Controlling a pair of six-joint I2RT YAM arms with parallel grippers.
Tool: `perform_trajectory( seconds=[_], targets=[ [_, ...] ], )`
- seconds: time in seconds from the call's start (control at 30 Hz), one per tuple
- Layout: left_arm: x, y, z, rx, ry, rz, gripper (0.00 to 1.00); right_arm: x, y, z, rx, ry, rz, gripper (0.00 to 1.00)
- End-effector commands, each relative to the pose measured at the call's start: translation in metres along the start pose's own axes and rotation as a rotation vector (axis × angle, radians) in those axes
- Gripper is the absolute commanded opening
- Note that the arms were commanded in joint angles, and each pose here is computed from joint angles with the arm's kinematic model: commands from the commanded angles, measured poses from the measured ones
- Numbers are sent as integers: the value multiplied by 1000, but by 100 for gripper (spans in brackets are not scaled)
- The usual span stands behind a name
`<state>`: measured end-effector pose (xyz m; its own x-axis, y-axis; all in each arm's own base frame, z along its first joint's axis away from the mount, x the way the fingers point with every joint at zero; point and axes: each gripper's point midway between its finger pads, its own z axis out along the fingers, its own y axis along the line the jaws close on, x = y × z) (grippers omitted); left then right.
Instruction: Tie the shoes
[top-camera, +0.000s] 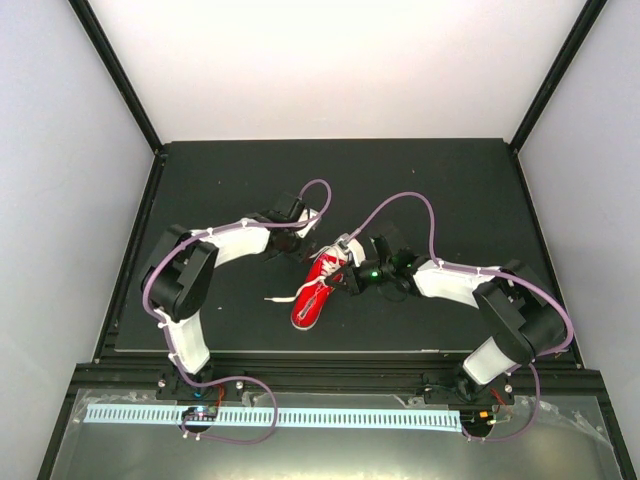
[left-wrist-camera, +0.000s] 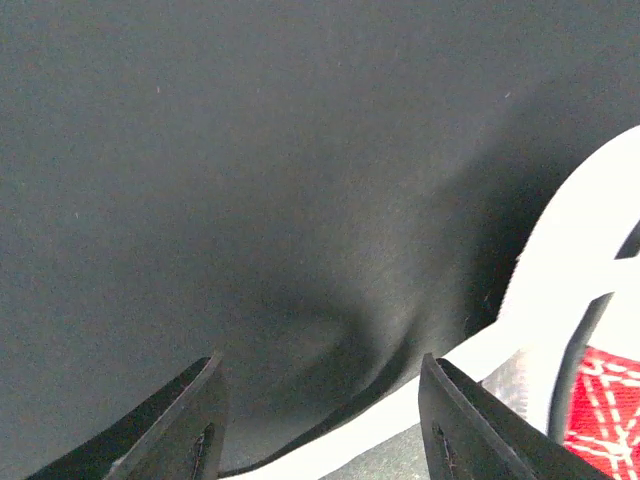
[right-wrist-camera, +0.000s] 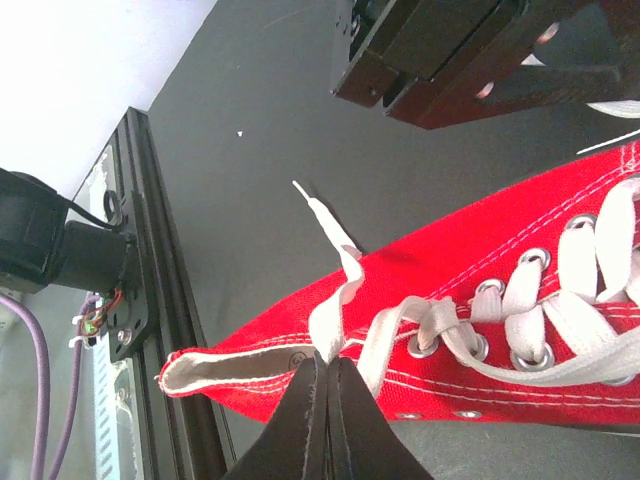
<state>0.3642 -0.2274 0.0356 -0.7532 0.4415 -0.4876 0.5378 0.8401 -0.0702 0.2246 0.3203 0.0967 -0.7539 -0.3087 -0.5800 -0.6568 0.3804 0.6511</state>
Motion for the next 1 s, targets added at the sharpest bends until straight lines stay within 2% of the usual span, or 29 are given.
perform_trajectory(
  seconds=[0.0, 0.37, 0.7, 0.97],
  targets=[
    [1, 4, 2, -24, 37, 9, 53, -13, 12, 0, -38, -25, -33, 2],
    [8, -8, 15, 7, 86, 34, 53, -14, 13, 0, -45, -25, -32, 2],
    [9, -38, 8, 126, 58, 86, 58, -13, 13, 0, -44, -23, -33, 2],
    [25, -55, 0, 138, 69, 66, 58, -14, 14, -1, -48, -25, -36, 2]
  ],
)
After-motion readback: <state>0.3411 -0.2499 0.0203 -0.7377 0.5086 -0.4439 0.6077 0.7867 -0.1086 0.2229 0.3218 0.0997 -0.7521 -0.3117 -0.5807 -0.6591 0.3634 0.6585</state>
